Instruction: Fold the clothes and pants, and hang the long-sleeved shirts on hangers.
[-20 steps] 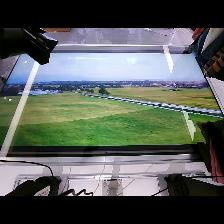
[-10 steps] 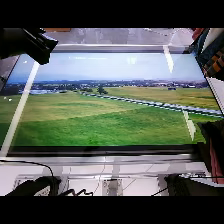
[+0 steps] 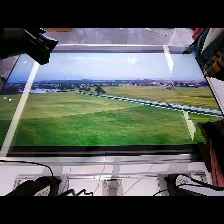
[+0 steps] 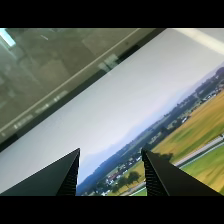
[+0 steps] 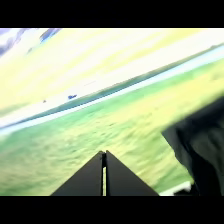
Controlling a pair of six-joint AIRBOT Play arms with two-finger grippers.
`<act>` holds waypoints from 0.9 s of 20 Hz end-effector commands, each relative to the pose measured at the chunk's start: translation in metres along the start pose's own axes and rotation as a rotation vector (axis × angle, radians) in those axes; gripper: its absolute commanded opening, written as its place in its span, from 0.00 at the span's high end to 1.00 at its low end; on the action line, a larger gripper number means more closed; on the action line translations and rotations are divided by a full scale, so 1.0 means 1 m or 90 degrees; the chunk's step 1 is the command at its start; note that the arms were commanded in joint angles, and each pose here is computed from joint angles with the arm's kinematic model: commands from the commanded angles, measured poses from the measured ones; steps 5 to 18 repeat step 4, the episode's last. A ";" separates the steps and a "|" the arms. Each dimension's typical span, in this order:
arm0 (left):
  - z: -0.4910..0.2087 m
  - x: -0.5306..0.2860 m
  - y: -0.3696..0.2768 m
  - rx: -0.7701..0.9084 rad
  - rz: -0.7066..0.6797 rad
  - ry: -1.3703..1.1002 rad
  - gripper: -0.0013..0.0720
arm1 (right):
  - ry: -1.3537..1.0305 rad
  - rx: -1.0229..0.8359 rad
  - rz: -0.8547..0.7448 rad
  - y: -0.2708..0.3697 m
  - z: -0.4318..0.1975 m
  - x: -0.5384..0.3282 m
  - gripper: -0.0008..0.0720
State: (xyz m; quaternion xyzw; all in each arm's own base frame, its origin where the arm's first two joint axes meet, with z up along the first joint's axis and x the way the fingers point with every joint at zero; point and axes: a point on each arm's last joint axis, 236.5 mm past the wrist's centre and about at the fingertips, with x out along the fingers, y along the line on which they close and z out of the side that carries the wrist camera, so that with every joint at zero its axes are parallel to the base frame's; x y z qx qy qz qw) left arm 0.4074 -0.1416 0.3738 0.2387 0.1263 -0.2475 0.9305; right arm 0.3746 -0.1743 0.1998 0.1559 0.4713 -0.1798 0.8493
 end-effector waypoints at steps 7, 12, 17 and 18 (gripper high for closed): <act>0.000 0.000 0.000 0.000 0.000 0.001 0.42 | -0.059 -0.231 -0.067 0.087 0.011 0.013 0.94; 0.000 0.000 0.000 0.000 0.000 0.001 0.42 | -0.059 -0.231 -0.067 0.087 0.011 0.013 0.94; 0.000 0.000 0.000 0.000 0.000 0.001 0.42 | -0.059 -0.231 -0.067 0.087 0.011 0.013 0.94; 0.000 0.000 0.000 0.000 0.000 0.001 0.42 | -0.059 -0.231 -0.067 0.087 0.011 0.013 0.94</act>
